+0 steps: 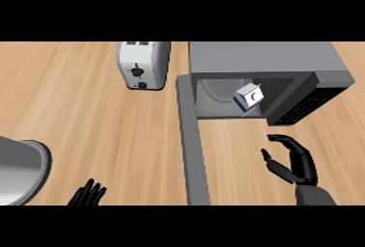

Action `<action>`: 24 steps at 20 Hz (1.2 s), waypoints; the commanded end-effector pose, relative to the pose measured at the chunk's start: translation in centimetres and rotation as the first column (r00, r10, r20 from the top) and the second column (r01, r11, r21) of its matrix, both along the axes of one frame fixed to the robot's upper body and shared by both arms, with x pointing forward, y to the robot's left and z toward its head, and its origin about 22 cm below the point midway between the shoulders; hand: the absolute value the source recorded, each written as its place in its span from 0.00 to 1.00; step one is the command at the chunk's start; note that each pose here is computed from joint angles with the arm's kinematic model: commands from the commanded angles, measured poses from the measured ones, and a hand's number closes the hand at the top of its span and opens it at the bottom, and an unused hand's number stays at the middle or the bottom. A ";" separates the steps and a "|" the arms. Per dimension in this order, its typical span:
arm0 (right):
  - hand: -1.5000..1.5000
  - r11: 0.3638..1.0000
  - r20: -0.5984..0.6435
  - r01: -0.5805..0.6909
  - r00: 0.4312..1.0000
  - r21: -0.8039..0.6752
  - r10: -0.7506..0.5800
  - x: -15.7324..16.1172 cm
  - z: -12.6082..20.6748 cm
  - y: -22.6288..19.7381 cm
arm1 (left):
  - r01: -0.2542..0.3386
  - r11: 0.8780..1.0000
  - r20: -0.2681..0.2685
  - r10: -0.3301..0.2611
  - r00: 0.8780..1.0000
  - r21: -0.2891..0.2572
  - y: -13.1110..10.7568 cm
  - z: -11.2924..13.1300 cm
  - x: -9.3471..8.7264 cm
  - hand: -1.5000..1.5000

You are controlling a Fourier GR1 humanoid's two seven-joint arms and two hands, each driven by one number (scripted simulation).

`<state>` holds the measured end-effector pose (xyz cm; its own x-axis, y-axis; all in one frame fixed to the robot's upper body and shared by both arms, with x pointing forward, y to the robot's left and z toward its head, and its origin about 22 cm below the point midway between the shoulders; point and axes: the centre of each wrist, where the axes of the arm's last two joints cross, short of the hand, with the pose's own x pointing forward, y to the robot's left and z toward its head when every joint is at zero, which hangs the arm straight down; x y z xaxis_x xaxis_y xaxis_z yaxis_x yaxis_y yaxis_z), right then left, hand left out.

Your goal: Pick up the milk, place it into the microwave and close the microwave

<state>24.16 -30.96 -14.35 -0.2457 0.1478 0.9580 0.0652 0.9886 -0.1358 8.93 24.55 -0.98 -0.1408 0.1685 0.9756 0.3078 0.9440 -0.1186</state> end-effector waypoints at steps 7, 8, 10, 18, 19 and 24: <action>0.00 0.994 0.008 0.086 0.996 0.072 -0.086 -4.8 1.2 -6.3 | 0.192 0.970 0.012 -0.196 0.980 0.147 -7.0 -1.0 5.2 1.00; 0.00 0.993 0.016 0.085 0.996 0.080 -0.086 -6.0 2.2 -7.7 | 0.158 0.978 0.025 -0.163 0.986 0.140 -5.9 -1.0 6.3 1.00; 0.00 0.989 0.012 0.095 0.995 0.110 -0.097 -6.6 2.2 -8.7 | 0.143 0.981 0.007 -0.145 0.989 0.130 -7.0 -0.6 6.5 1.00; 0.00 0.988 0.036 0.128 0.991 0.089 -0.132 -8.8 3.0 -13.1 | 0.135 0.960 0.034 -0.148 0.988 0.245 -8.6 -2.7 10.8 1.00; 0.00 0.990 0.033 0.113 0.993 0.083 -0.116 -7.4 4.0 -12.5 | 0.206 0.934 0.004 -0.216 0.976 0.291 -10.0 -1.6 12.7 1.00; 0.00 0.991 0.020 0.088 0.996 0.099 -0.091 -8.8 4.4 -14.1 | 0.439 0.815 -0.204 -0.389 0.899 0.380 -13.0 -3.4 13.7 1.00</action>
<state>15.96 -43.82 -10.59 -0.2064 0.1361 0.9690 0.2197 0.9714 -0.0896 20.73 13.43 -4.01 -0.0991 -0.1324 0.9862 0.5865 0.7929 0.1654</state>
